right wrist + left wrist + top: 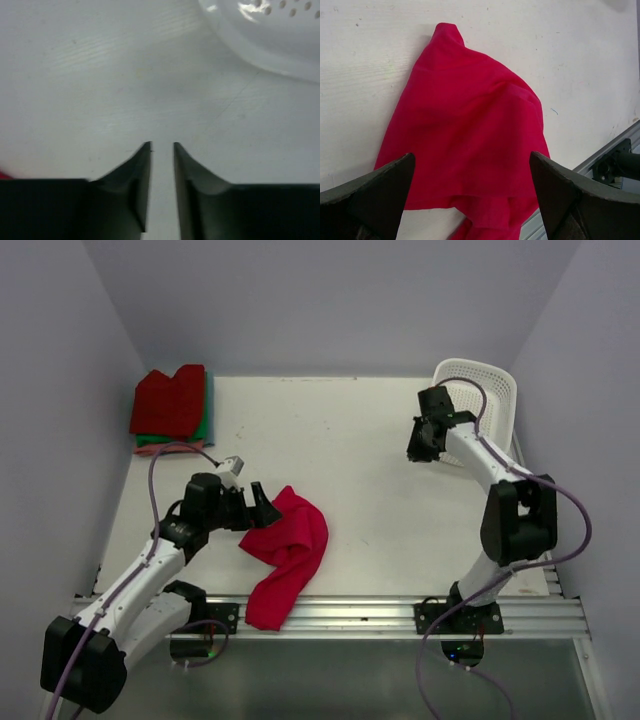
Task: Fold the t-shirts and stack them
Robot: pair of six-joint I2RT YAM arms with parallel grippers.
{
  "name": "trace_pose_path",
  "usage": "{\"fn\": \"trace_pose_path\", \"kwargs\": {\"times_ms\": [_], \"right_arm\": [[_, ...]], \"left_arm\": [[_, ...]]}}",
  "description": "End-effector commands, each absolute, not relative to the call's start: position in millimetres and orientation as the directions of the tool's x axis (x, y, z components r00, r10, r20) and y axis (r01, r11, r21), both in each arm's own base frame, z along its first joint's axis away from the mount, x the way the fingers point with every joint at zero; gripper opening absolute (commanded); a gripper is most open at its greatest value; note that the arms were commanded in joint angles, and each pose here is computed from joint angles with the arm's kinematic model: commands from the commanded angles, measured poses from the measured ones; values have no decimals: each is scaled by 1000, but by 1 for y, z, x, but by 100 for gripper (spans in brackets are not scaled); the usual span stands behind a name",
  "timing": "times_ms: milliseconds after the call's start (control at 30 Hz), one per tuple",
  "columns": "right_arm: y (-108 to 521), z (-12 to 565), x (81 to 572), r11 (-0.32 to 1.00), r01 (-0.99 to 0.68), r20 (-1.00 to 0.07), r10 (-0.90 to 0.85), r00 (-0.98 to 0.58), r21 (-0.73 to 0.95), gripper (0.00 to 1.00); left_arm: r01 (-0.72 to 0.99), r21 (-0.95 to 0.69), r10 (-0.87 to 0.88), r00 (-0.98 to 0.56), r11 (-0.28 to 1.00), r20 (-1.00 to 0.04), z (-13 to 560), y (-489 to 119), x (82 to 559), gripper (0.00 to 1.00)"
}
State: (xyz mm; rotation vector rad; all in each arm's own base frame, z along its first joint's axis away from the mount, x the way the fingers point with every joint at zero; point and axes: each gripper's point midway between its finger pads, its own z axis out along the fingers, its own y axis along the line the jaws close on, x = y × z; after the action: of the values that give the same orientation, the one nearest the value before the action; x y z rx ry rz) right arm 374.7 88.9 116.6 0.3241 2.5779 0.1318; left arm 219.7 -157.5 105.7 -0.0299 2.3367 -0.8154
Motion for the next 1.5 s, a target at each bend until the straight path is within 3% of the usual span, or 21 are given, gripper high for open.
{"fn": "trace_pose_path", "kwargs": {"times_ms": [0, 33, 233, 500, 700, 867, 1100, 1200, 1267, 1300, 1333, 1467], "right_arm": [[63, 105, 413, 916, 371, -499, 395, -771, 151, 6], [58, 100, 418, 907, 397, -489, 413, -768, 141, 0], [53, 69, 469, 886, 425, -408, 462, -787, 183, 0], [4, 92, 476, 817, 571, -543, 519, -660, 87, 0], [17, 112, 463, 865, 474, -573, 474, -669, 162, 0], [32, 135, 446, 885, 401, -582, 459, -671, 236, 0], [43, 157, 431, 897, 345, -602, 442, -665, 277, 0], [46, 170, 425, 896, 322, -619, 444, -648, 306, 0], [45, 171, 419, 897, 319, -623, 443, -645, 307, 0], [45, 178, 417, 898, 312, -634, 441, -636, 311, 0], [45, 176, 413, 898, 312, -631, 439, -639, 310, 0], [52, 179, 400, 906, 271, -633, 422, -648, 326, 0]], "left_arm": [[218, -595, -240, -768, 774, -593, 118, -165, 221, 100], [215, -596, -246, -765, 774, -596, 119, -164, 221, 100], [206, -591, -259, -753, 780, -604, 124, -161, 221, 100], [177, -552, -233, -772, 815, -592, 104, -153, 217, 100], [202, -580, -143, -858, 789, -493, 82, -172, 202, 100], [220, -506, -13, -909, 834, -417, 49, -187, 182, 100], [131, -395, -51, -908, 909, -417, 21, -176, 207, 100], [145, -407, -40, -909, 902, -414, 14, -184, 214, 82], [165, -438, -23, -919, 884, -393, 6, -195, 216, 43], [164, -447, -24, -923, 879, -385, 3, -198, 218, 14], [151, -443, -20, -934, 884, -357, -7, -199, 216, 0], [168, -465, -49, -907, 869, -419, 16, -213, 239, 0]]}}
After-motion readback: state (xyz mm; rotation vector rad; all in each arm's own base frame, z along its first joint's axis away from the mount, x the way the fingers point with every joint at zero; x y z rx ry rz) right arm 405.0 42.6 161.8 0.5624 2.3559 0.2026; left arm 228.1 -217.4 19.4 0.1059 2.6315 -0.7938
